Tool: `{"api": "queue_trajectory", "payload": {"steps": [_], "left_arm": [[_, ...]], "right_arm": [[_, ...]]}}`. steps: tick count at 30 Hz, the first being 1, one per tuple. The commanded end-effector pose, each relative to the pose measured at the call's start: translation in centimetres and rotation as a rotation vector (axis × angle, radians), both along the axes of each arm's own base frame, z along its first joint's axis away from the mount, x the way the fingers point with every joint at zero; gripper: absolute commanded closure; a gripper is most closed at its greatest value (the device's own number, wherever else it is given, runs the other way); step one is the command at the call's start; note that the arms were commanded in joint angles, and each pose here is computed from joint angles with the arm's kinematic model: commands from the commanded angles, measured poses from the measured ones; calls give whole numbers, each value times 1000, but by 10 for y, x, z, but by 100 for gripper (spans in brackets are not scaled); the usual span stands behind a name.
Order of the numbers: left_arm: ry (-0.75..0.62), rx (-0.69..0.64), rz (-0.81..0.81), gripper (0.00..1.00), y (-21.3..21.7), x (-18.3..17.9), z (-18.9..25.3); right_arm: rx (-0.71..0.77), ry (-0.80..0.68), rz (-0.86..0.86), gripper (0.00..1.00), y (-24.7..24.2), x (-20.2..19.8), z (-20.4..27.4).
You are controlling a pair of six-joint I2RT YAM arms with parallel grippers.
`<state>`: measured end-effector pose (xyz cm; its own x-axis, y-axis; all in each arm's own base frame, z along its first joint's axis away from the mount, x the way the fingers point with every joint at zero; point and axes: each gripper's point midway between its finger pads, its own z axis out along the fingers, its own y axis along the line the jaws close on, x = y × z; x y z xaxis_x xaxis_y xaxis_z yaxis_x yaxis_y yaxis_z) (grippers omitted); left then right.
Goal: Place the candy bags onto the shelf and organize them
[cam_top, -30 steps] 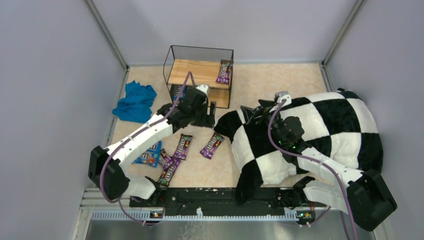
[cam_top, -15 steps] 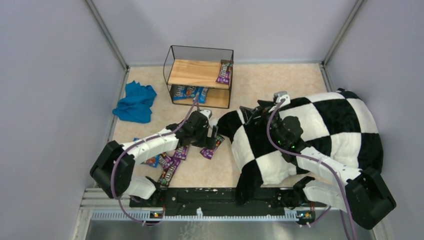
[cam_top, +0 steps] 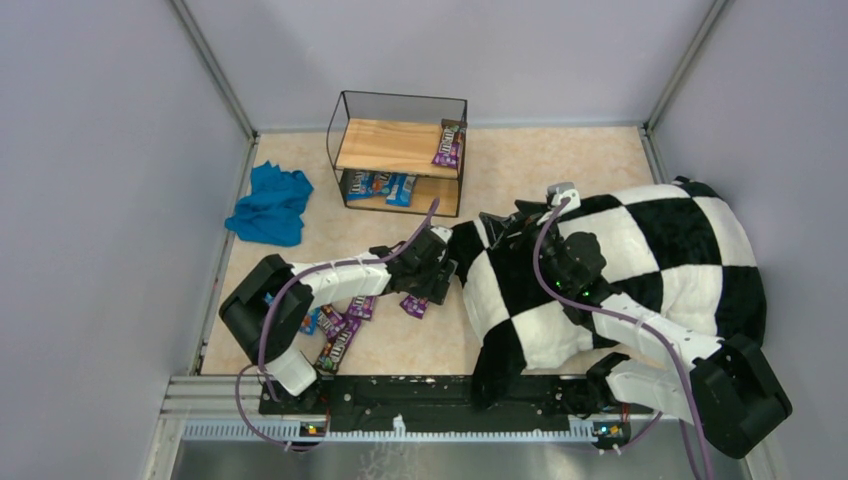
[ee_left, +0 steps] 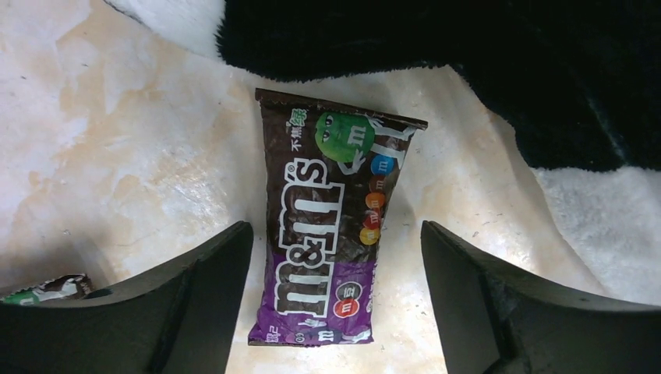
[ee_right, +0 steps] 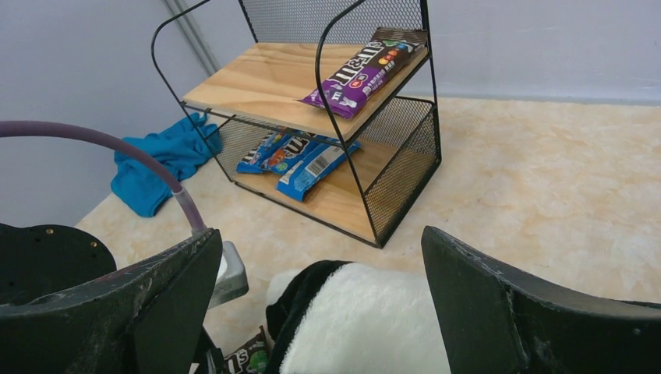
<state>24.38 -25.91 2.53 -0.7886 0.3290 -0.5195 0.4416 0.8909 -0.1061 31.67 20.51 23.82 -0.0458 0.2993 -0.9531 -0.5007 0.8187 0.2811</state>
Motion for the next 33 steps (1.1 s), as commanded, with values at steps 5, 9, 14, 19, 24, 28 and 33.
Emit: {"api": "queue_trajectory", "payload": {"steps": [5, 9, 14, 19, 24, 28, 33], "left_arm": [[-34, 6, 60, 27, -2, 6, 9], [-8, -12, 75, 33, -3, -2, 8], [8, -6, 123, 46, 3, -5, 11], [-1, -5, 151, 59, 6, -5, 19], [-10, -16, 178, 68, 8, -3, 35], [-53, -26, 201, 71, 10, 3, 61], [-157, -70, 214, 71, 8, 23, 116]], "right_arm": [[32, -54, 0, 1, 0, 3, 17], [33, -50, 3, 1, 0, 2, 16], [35, -52, 4, 1, 0, 1, 17], [33, -52, 0, 1, -1, 1, 17], [34, -52, -1, 1, -1, 1, 17], [34, -54, 0, 1, -1, 1, 17], [34, -55, -6, 1, -2, 1, 18]]}}
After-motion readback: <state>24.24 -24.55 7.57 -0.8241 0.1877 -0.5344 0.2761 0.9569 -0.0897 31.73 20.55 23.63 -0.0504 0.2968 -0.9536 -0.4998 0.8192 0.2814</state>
